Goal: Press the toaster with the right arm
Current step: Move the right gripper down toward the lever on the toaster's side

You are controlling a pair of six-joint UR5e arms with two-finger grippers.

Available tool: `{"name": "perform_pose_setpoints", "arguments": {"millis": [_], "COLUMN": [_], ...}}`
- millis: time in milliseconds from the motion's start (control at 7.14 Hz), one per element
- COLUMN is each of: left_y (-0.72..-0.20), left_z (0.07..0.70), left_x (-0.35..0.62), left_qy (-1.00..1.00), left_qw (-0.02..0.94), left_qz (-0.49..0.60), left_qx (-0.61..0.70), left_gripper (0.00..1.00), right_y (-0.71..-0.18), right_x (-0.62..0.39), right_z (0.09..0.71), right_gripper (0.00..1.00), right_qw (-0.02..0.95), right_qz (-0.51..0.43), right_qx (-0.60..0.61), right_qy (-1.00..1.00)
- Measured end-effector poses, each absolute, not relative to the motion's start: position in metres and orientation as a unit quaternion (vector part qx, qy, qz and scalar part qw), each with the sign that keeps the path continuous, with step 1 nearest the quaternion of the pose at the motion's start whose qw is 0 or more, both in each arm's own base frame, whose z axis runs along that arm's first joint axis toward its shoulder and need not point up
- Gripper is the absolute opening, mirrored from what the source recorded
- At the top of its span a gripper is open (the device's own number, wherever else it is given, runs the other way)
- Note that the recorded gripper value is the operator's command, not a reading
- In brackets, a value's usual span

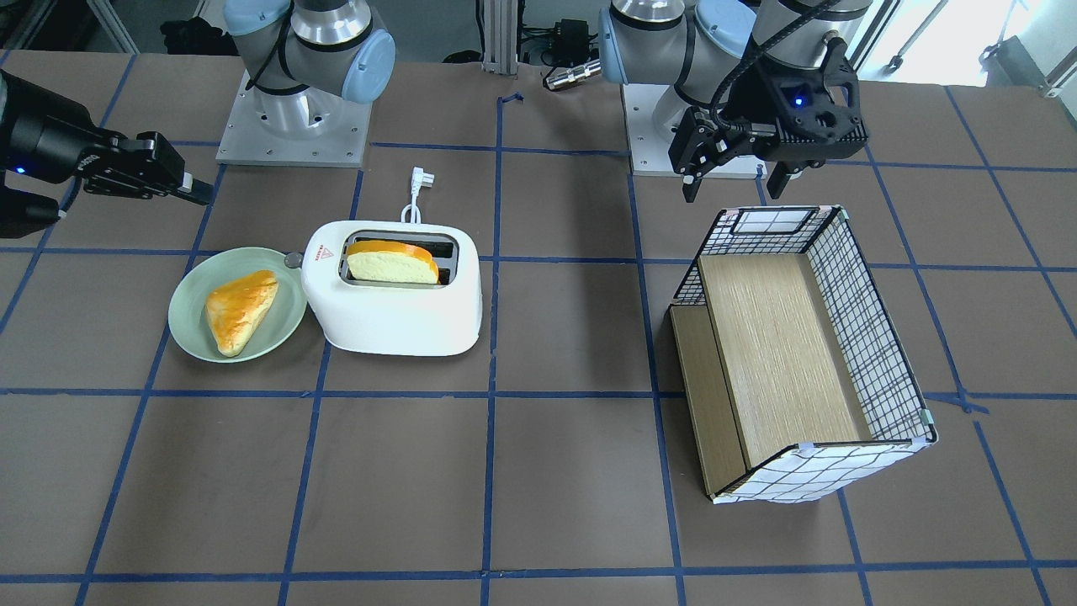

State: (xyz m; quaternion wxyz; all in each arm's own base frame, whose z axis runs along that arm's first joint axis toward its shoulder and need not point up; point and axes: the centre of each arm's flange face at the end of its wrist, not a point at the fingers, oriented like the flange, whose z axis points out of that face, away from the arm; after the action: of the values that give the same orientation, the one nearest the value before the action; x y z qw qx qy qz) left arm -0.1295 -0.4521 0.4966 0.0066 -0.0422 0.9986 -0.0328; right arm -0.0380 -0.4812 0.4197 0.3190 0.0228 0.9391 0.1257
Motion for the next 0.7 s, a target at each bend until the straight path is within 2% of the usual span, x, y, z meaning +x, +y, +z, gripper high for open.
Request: {"name": "perform_pose_setpoints", "arguments": {"millis": [420, 700], "left_y": [-0.452, -0.452], "left_z": [0.497, 0.497], "left_x": [-0.129, -0.13], "left_qy": [0.999, 0.999], "left_qw": [0.007, 0.006], "left_qz": [-0.033, -0.033], "left_qx": [-0.042, -0.042], "left_gripper": [1.0, 1.0], "right_y": [-0.457, -0.453], "right_x": [-0.044, -0.044], "right_z": [0.328, 0.29], "right_gripper": [0.0, 0.0], "right_qw": [0.445, 0.474], "right_qz": [0.107, 0.102], "right_qx": [-0.023, -0.04], "right_qy": [0.889, 0.873]}}
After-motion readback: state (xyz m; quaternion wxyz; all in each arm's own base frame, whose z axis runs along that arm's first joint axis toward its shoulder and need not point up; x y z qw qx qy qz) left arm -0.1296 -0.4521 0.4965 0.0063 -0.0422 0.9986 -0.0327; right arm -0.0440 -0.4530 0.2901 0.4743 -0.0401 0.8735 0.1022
